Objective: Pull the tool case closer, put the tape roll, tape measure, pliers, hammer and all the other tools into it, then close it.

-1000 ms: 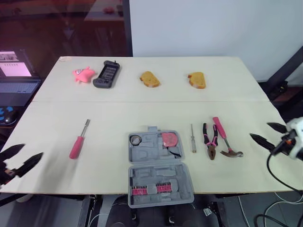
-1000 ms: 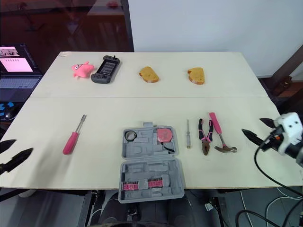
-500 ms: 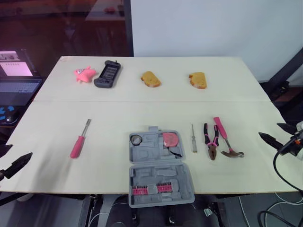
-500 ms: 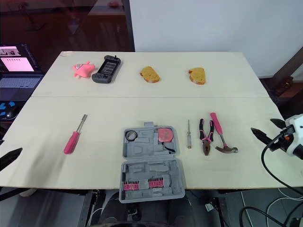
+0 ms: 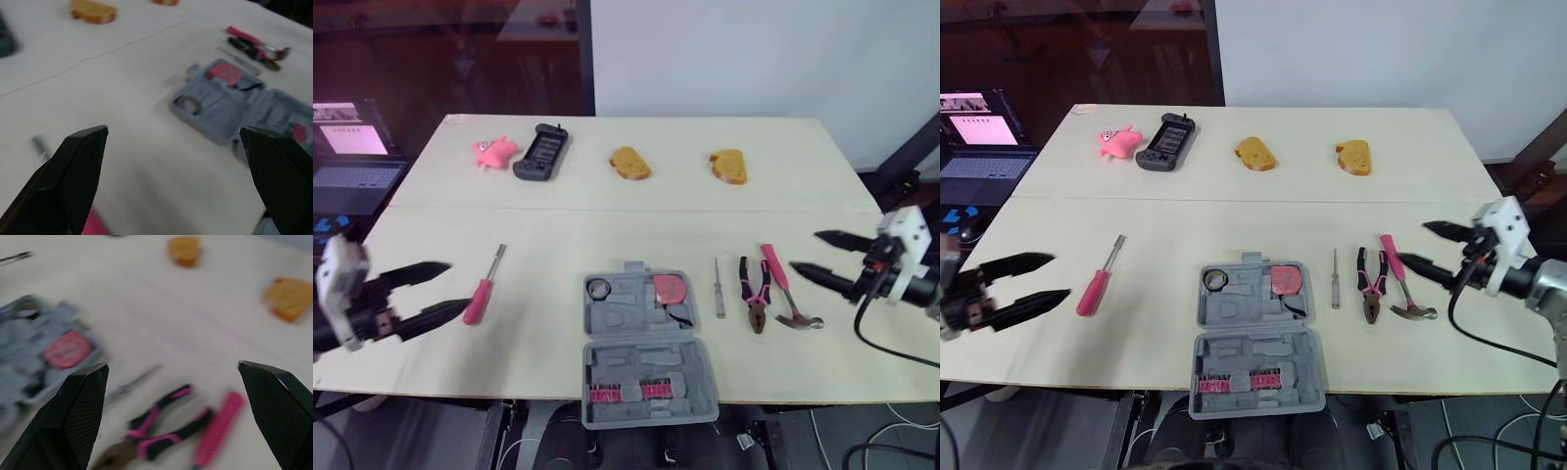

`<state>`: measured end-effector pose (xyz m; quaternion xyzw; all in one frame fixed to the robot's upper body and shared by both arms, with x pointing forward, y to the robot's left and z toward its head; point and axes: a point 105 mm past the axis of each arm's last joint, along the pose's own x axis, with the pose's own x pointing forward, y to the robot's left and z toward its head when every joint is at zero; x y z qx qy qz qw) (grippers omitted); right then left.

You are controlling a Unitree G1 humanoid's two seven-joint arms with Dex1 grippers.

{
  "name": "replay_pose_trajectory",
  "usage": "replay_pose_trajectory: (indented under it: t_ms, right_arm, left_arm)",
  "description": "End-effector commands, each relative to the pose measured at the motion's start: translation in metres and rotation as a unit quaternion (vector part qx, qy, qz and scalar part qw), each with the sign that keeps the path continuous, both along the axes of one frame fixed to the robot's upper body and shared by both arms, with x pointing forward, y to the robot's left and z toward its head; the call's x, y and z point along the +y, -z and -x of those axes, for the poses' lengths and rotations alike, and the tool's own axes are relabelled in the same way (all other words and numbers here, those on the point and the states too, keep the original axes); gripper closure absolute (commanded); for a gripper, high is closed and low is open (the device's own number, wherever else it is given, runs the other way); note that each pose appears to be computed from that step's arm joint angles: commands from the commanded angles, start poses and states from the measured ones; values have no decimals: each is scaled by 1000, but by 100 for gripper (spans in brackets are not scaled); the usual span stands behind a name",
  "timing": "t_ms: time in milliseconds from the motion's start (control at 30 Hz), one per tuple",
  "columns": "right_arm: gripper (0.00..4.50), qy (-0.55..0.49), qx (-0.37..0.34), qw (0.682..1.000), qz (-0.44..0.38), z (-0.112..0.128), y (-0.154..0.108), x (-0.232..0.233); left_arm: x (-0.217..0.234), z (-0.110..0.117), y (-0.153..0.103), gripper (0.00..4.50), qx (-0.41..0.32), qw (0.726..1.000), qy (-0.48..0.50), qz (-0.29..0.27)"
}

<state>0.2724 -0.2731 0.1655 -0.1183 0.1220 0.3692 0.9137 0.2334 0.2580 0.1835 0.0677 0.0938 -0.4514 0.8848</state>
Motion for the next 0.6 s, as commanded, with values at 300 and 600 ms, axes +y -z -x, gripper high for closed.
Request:
replay_pose_trajectory:
  t_ms: [300, 600]
  right_arm:
    - [4, -118, 43, 991, 46, 57, -24, 68]
    - [4, -164, 41, 984, 62, 67, -25, 90]
  left_arm:
    - [-66, -7, -18, 0, 39, 986, 160, -22]
    - [-74, 8, -1, 0, 69, 973, 210, -65]
